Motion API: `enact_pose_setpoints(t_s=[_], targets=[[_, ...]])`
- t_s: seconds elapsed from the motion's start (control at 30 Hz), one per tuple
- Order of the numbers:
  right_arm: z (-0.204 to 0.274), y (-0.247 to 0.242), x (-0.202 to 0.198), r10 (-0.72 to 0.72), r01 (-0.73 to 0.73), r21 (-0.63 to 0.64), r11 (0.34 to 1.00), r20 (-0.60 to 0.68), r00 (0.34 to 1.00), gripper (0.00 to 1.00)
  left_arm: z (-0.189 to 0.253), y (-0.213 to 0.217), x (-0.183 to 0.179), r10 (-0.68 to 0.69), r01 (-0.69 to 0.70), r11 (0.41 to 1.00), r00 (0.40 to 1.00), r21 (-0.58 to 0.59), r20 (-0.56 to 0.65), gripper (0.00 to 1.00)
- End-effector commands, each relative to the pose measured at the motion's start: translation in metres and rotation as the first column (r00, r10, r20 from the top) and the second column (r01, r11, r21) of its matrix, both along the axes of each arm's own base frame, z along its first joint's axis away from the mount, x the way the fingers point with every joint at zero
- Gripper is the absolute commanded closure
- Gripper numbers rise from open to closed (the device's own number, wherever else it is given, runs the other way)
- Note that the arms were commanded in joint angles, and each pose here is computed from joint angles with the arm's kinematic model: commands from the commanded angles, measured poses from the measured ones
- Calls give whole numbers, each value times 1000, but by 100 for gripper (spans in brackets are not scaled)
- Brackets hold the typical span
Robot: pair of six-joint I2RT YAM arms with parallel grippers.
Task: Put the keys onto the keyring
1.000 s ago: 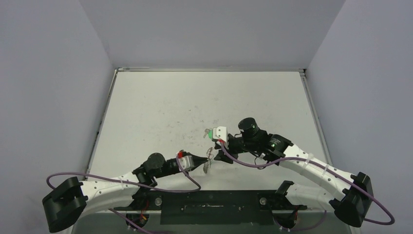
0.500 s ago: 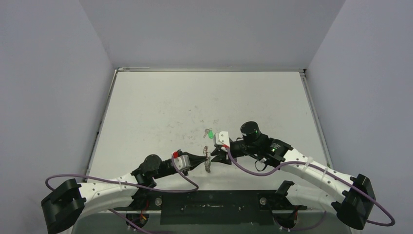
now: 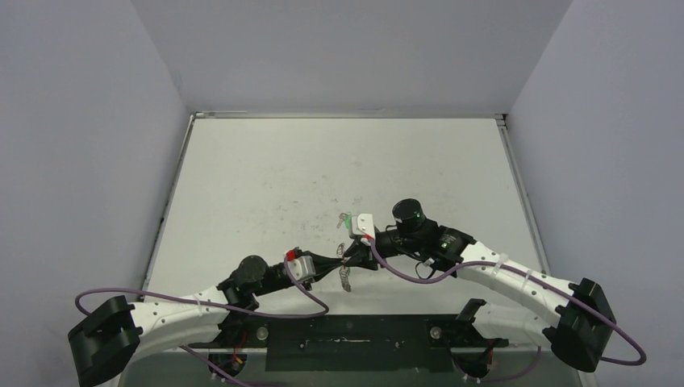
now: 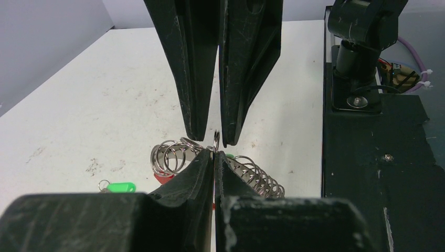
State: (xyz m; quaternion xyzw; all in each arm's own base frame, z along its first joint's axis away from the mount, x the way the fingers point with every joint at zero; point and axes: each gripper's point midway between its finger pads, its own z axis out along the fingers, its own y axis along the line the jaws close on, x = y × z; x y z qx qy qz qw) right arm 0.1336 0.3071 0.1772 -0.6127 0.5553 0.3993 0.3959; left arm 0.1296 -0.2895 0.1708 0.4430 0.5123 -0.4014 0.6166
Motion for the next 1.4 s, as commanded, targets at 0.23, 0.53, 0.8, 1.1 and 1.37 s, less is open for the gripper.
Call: enact_pose_setpoints(t_s=[0.23, 0.53, 0.8, 1.1, 1.37], targets=[[6, 7, -4, 58, -59, 32, 998, 14, 998, 100, 26, -1, 0, 5, -2, 996, 999, -87, 39, 100], [5, -2, 2, 2, -2, -69, 998, 9, 1000, 100, 21, 4, 6, 45, -44, 997, 999, -57, 24, 78], [-12, -10, 5, -68, 56, -292, 955, -32, 997, 100, 14, 12, 7, 70, -70, 997, 998, -10, 6, 69], [-23, -2, 4, -95, 59, -454, 889, -56, 994, 100, 12, 10, 3, 45, -45, 998, 999, 35, 8, 71], [-26, 6, 3, -100, 51, -479, 876, -78, 992, 100, 5, 0, 0, -2, 3, 997, 1000, 74, -10, 73]])
